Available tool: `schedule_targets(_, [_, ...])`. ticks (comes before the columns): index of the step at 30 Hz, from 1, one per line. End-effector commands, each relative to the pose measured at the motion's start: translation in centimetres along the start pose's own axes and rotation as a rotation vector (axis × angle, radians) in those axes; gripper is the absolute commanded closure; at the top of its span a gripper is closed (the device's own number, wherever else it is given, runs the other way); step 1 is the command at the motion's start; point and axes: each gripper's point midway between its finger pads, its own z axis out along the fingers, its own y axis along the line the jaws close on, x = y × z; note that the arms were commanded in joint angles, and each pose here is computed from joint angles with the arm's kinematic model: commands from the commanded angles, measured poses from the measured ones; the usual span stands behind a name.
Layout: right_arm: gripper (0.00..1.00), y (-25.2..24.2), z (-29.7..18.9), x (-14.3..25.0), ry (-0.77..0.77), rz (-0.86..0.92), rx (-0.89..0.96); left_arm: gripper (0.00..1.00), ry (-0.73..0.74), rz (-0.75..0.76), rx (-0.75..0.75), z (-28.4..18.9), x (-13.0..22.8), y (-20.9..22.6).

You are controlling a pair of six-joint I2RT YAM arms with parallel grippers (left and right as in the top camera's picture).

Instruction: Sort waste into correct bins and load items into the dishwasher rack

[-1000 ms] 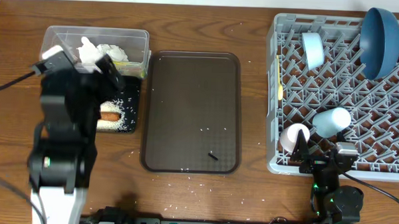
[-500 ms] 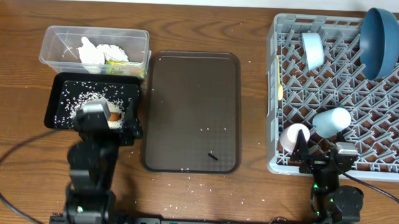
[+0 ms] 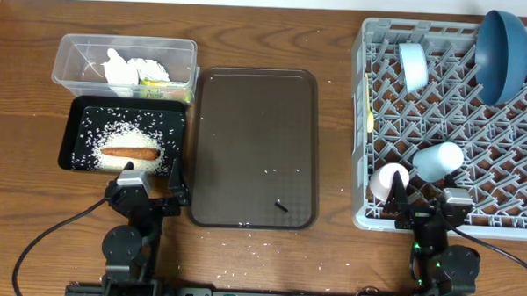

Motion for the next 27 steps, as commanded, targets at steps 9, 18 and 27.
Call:
schedule_targets(9, [0.01,0.4,0.0,0.1,0.002,0.009,-0.017,0.05,-0.021,0.024,-0.028,-0.6,0.0,0.5])
schedule_targets(18, [0.01,0.4,0.0,0.1,0.002,0.009,-0.018,0.05,0.012,0.026,-0.033,-0.1,1.9,0.9])
schedule_targets(27, [0.01,0.4,0.0,0.1,0.002,0.009,-0.017,0.05,0.039,0.026,-0.036,0.0,2.9,1.0])
